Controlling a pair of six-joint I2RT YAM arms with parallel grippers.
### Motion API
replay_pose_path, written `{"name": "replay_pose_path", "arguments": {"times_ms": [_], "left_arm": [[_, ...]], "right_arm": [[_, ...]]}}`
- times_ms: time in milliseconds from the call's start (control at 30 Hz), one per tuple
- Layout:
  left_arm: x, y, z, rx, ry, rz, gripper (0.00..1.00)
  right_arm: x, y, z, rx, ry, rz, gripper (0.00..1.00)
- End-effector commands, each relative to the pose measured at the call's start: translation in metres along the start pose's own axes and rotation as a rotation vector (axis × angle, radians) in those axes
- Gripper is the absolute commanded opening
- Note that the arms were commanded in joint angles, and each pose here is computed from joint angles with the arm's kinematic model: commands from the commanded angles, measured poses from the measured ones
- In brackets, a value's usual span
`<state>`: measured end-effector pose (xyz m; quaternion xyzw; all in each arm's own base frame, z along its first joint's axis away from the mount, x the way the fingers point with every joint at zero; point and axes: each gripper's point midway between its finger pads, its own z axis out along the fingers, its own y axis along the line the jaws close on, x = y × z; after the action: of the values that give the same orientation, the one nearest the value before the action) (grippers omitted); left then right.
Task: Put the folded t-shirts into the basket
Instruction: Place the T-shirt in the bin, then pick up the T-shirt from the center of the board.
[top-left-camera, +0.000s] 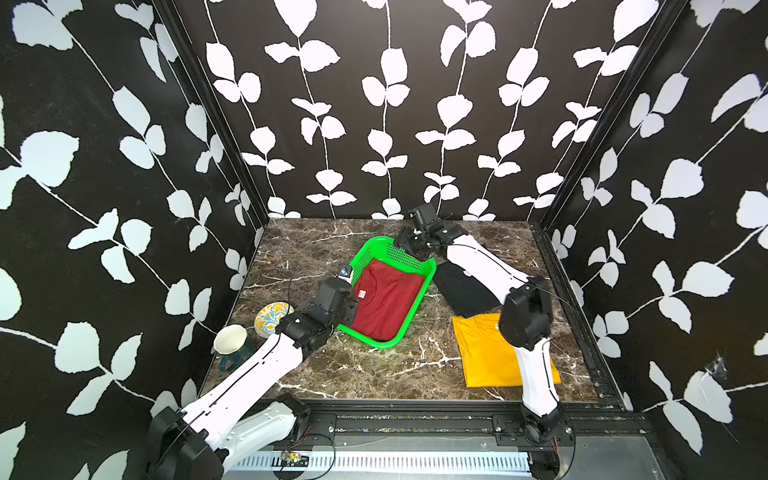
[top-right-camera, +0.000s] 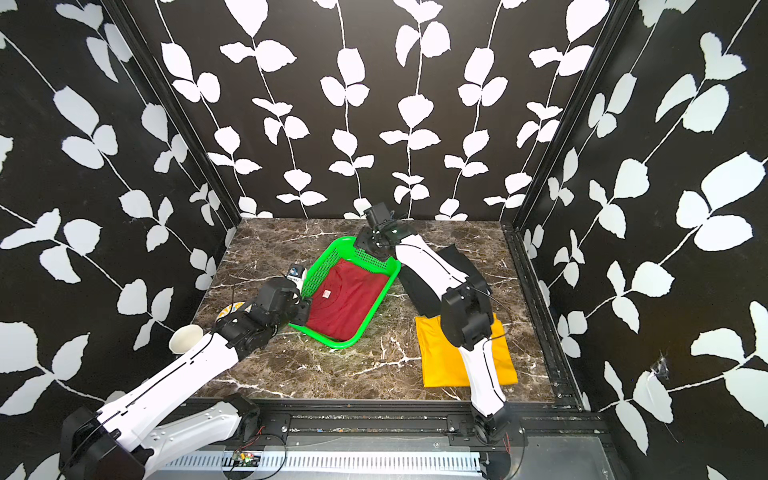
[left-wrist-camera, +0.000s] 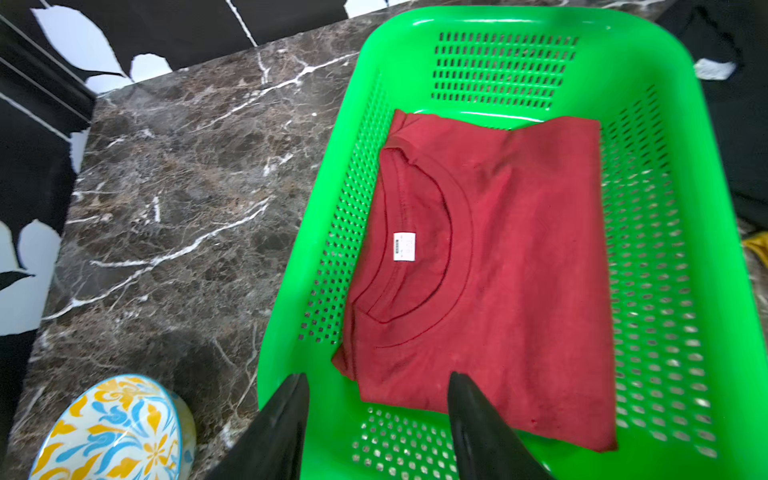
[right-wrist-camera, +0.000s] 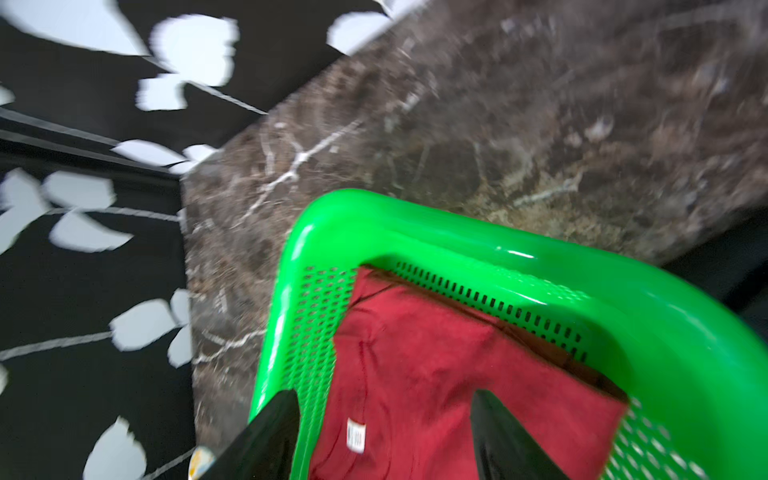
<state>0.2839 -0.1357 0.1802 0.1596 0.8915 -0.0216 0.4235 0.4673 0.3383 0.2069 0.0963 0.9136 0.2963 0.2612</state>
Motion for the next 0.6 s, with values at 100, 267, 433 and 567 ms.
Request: {"name": "replay_pose_path", "arguments": {"times_ms": [100, 267, 433, 567], "left_arm": [[-0.021, -0.063, -0.004, 0.312, -0.071, 0.032, 0.53], [-0.025, -0.131, -0.011, 0.41, -0.104, 0.248, 0.54], [-0.01, -0.18, 0.003, 0.429, -0.046, 0.408, 0.54], [-0.003, -0.207, 0.007, 0.438, -0.021, 0.498, 0.54]], "right_arm": [[0.003, -0.057, -0.05, 0.123, -0.013, -0.101, 0.68], [0.033, -0.133, -0.086, 0.288, -0.007, -0.061, 0.67], [0.089, -0.206, -0.11, 0.444, 0.106, -0.025, 0.65], [0.134, -0.249, -0.113, 0.521, 0.206, -0.002, 0.59]]}}
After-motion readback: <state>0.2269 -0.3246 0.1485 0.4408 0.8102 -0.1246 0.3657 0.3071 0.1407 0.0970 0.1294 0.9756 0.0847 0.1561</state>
